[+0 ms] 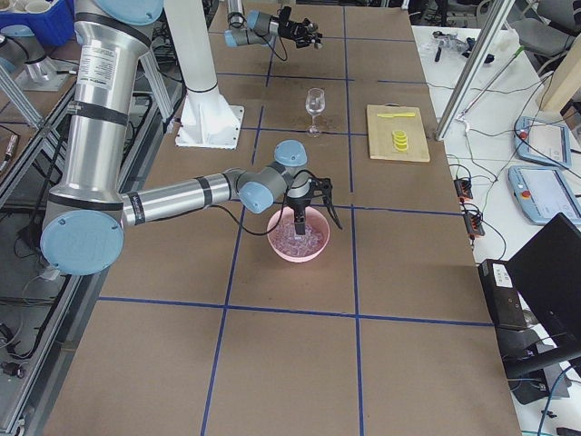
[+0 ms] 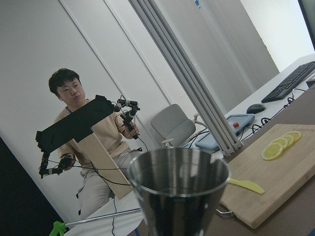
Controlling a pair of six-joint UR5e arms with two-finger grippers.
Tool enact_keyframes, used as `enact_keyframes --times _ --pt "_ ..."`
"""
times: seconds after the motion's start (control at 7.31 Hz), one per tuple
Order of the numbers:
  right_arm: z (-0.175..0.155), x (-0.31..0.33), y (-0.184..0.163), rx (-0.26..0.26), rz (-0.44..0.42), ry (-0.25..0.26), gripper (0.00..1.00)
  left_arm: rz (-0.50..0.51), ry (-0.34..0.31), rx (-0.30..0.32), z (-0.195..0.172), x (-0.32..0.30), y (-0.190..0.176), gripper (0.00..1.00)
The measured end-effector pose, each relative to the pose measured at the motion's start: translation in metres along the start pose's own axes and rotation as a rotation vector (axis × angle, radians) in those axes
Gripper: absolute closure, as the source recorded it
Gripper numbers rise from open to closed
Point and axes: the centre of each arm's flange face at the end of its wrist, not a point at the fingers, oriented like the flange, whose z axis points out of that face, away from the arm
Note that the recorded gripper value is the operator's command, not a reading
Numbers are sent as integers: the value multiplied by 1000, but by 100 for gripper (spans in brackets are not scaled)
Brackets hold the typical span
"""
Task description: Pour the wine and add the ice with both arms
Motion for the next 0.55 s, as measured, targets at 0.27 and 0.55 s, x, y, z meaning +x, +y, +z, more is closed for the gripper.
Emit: enact_keyframes --times 0.27,0.55 --pt "9 7 2 -15 1 15 1 -41 -2 -2 0 0 1 100" --pt "13 11 3 -22 3 24 23 -46 0 -3 0 0 1 100"
